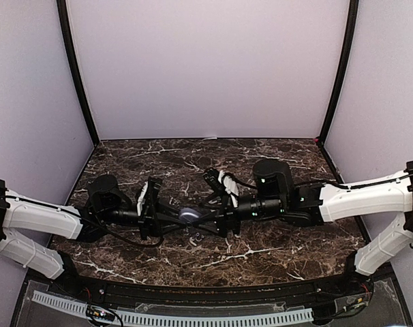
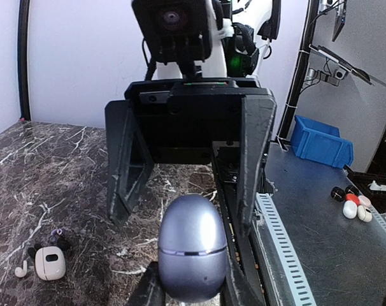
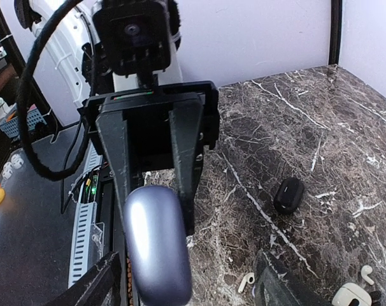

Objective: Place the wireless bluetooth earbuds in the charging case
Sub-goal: Open the charging case.

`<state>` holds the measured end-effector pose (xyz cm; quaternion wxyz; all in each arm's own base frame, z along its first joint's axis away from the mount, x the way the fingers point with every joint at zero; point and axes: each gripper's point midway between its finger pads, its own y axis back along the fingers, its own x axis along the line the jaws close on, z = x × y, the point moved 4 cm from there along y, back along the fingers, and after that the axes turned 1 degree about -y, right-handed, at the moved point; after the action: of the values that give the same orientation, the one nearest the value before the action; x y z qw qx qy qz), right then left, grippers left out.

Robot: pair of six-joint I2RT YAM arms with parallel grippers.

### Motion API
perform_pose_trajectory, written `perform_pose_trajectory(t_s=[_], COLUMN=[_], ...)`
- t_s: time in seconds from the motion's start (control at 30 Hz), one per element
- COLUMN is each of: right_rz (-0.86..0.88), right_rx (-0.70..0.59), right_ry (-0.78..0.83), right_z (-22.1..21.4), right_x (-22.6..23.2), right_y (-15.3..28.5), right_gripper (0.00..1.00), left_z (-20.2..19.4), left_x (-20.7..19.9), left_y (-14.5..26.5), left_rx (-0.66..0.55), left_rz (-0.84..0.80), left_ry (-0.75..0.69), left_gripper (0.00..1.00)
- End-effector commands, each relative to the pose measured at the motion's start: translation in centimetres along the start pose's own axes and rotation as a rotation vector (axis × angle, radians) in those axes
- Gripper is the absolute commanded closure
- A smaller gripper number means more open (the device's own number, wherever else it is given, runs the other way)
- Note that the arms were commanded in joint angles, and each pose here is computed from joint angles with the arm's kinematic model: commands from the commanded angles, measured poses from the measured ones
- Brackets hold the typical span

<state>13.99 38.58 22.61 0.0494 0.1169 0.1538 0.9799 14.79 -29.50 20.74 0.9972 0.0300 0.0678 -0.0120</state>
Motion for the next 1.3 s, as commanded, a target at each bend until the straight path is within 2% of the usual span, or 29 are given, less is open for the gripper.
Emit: perform_pose_trajectory(t_s=[0.0,0.4,0.57,0.77,0.9,1.07,1.17,1.27], right_rz=[-0.007,-0.153,-0.164,-0.238,-0.413,-0.604,-0.629,-0.546], right_rx=[-0.073,-0.148,-0.157,-0.158,-0.09,0.107,0.216,0.256], right_ry=[0.003,-0.141,-0.152,-0.154,-0.199,-0.228,-0.262,-0.274], right_z=[2.4,2.4,2.3,1.6,-0.6,-4.1,-6.0,-6.9], right_x=[-0.8,-5.7,-6.0,-6.4,-8.3,-10.8,-11.7,-11.3], right_y=[-0.1,3.2,3.9,5.2,6.3,7.2,7.0,5.7], right_gripper=[0.31,0.38,0.38,0.4,0.47,0.49,0.53,0.55], left_z=[0.9,0.8,0.6,0.3,0.3,-0.2,-0.2,-0.6], left_x=[-1.3,-2.0,-1.3,0.6,2.1,3.1,3.3,3.3], left_y=[0.0,0.2,0.2,0.3,1.1,2.7,4.0,4.9], left_rx=[-0.018,-0.032,-0.031,-0.044,-0.062,-0.103,-0.144,-0.158], left_rz=[-0.091,-0.136,-0.082,0.07,0.208,0.271,0.288,0.318], left_ry=[-0.074,-0.102,-0.094,-0.072,-0.06,-0.035,-0.037,-0.063], left_gripper=[0.91,0.92,0.92,0.92,0.92,0.92,0.92,0.92])
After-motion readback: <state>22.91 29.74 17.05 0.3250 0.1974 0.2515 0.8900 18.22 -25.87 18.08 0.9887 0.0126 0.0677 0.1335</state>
